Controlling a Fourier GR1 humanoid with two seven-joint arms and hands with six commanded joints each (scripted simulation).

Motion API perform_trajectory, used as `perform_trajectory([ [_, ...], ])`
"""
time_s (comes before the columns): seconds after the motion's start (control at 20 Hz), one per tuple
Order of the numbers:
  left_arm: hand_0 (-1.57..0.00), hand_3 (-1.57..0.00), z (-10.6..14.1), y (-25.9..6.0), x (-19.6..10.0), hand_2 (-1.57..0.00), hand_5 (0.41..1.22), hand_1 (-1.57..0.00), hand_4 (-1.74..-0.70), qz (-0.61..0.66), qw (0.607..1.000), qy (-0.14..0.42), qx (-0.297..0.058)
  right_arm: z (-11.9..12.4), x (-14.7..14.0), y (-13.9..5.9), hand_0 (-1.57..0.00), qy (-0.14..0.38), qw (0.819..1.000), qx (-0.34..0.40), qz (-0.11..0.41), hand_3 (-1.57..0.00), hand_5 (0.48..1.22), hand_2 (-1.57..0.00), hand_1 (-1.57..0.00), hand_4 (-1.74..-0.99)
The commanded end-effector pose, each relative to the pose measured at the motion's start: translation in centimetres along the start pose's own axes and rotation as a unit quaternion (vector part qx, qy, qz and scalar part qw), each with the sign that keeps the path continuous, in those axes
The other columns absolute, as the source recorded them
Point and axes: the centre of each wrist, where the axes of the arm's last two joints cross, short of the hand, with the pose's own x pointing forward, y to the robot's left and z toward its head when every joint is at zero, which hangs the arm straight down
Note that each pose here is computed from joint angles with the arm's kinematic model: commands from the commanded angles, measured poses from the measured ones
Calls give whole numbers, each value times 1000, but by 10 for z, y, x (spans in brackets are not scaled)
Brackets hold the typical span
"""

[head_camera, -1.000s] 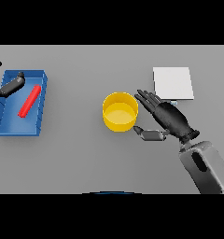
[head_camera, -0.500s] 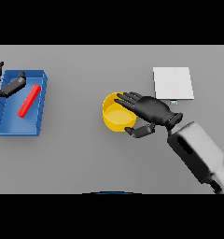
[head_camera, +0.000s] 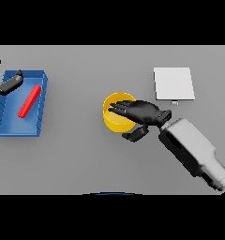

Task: Pick up the red beaker and tilt it to pour out 1 green nut into yellow bowl. Pick up the yellow bowl and place it on the metallic measuring scale.

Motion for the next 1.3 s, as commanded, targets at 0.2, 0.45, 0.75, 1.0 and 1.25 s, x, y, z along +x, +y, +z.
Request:
perform_trajectory([
  [0.2, 1, 1, 2, -4, -3, 1, 736, 1, -798, 0, 1000, 3, -2, -9, 6, -2, 1, 3, 999, 34, 20, 1, 681, 1, 1, -1306],
  [0.45, 1, 1, 2, -5, 1, 1, 727, 1, -792, 0, 1000, -4, -3, -18, 6, -7, 1, 20, 998, 51, 30, -49, 756, -30, -10, -1321],
  [0.75, 1, 1, 4, -3, 1, 1, 726, 1, -796, 4, 1000, -5, 2, -18, 8, -1, -891, 11, 996, 80, 41, -594, 1057, -814, -846, -1534],
  [1.0, 1, 1, 5, 3, 2, 1, 726, 1, -800, 4, 1000, -1, 4, -15, 7, -6, -1348, 8, 995, 98, 32, -1092, 1167, -1283, -1333, -1667],
  [1.25, 1, 1, 8, 1, 4, 1, 725, 1, -805, 4, 1000, -9, 4, -8, 7, -10, -1498, 11, 996, 85, 31, -1181, 1203, -1453, -1493, -1717],
])
